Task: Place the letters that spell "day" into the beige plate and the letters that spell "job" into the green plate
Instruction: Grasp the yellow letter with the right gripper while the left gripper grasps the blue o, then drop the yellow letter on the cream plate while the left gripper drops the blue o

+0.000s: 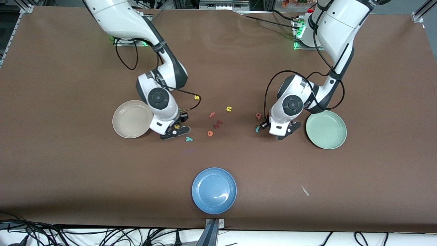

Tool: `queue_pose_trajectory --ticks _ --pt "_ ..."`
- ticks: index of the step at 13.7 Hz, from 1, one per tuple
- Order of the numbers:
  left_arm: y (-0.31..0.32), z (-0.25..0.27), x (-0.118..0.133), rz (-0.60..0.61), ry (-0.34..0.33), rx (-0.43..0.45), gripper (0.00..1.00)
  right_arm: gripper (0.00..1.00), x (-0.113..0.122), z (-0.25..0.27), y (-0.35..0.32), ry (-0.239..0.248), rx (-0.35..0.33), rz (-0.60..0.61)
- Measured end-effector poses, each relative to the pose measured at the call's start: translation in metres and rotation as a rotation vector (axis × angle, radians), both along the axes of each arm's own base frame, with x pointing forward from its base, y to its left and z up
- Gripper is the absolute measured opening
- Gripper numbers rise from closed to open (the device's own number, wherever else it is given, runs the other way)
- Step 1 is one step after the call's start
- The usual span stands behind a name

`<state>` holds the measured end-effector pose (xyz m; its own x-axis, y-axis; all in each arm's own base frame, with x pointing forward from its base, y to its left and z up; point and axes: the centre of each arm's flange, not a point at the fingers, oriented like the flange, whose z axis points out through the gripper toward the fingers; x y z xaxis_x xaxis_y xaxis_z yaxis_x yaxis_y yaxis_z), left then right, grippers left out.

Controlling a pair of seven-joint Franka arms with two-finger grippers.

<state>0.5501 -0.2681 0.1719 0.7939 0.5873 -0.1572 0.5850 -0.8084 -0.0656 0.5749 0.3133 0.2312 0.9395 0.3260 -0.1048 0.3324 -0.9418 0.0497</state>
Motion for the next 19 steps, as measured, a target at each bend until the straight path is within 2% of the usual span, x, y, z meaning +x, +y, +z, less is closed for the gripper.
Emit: queue_pose_trajectory --ticks 2,3,7,11,13,14,17,19 --pt "-0.001 -0.001 0.0 0.0 -0.002 -0.002 0.35 0.29 0.003 0.013 -0.033 0.036 -0.035 0.008" --pt "-0.001 -0.001 0.0 0.0 -0.004 -0.003 0.32 0.29 0.001 0.014 -0.052 0.049 -0.046 0.013" --pt "-0.001 0.0 0.001 -0.001 -0.007 -0.004 0.26 0.29 -0.018 -0.003 -0.125 0.113 -0.085 0.008" --pt "0.005 0.01 0.011 -0.028 -0.025 -0.013 0.26 0.29 -0.042 -0.04 -0.156 0.103 -0.091 0.001" --pt "0.027 0.037 0.023 -0.072 -0.011 -0.005 0.26 0.44 -0.049 -0.048 -0.161 0.109 -0.093 -0.002" --pt "0.045 0.056 0.029 -0.104 0.003 0.001 0.26 0.55 -0.048 -0.046 -0.162 0.108 -0.093 -0.005" --pt "0.12 0.104 0.041 -0.209 0.053 -0.001 0.26 0.85 -0.036 -0.024 -0.149 0.126 -0.092 -0.021" --pt "0.18 0.108 0.048 -0.272 0.063 -0.017 0.26 1.0 -0.028 0.003 -0.114 0.131 -0.067 -0.089"
